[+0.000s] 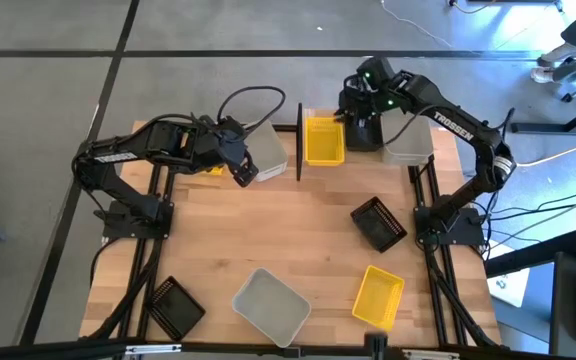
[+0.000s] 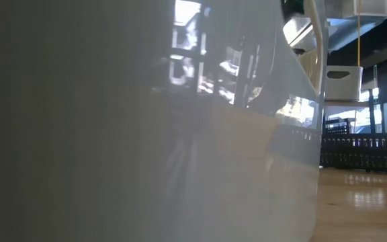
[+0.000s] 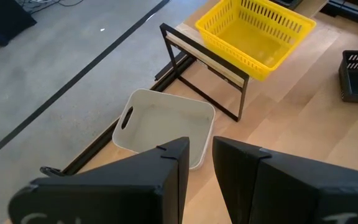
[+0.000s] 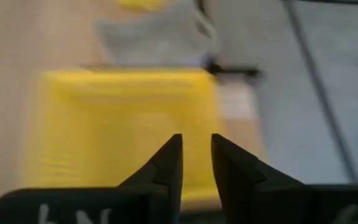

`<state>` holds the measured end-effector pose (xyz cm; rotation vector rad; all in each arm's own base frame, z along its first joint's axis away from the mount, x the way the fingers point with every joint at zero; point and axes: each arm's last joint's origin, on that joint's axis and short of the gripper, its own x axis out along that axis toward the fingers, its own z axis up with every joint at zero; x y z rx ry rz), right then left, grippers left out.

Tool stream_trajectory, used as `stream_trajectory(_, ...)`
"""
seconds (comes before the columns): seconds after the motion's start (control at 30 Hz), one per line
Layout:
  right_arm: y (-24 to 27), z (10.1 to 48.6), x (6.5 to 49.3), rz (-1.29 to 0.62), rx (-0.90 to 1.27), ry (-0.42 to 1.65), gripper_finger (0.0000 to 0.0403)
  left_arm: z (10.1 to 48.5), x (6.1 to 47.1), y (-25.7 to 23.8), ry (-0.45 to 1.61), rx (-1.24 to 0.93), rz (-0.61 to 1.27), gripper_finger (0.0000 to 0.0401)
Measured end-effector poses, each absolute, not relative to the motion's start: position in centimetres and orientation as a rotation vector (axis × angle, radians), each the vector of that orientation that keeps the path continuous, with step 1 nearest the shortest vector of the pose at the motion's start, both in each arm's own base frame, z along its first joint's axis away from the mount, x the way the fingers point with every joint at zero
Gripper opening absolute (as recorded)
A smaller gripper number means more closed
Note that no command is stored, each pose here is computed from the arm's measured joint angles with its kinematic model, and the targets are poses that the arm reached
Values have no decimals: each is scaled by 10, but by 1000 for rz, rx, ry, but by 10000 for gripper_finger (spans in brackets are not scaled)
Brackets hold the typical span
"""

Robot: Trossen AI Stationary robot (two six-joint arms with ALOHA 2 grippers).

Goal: Stack baskets on shelf by color
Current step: Put the middle right yellow bin on the shelf

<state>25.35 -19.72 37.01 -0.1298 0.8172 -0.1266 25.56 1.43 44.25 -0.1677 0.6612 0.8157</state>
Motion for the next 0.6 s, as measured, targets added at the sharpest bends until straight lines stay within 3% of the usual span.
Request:
stream_trajectory(0.3,-124,370,276,203,-73,929,6,442,255,22,662,-176,842,63)
stream_trajectory(0.6,-98,353,305,174,-17,1008,1,442,255,25,662,-178,854,63)
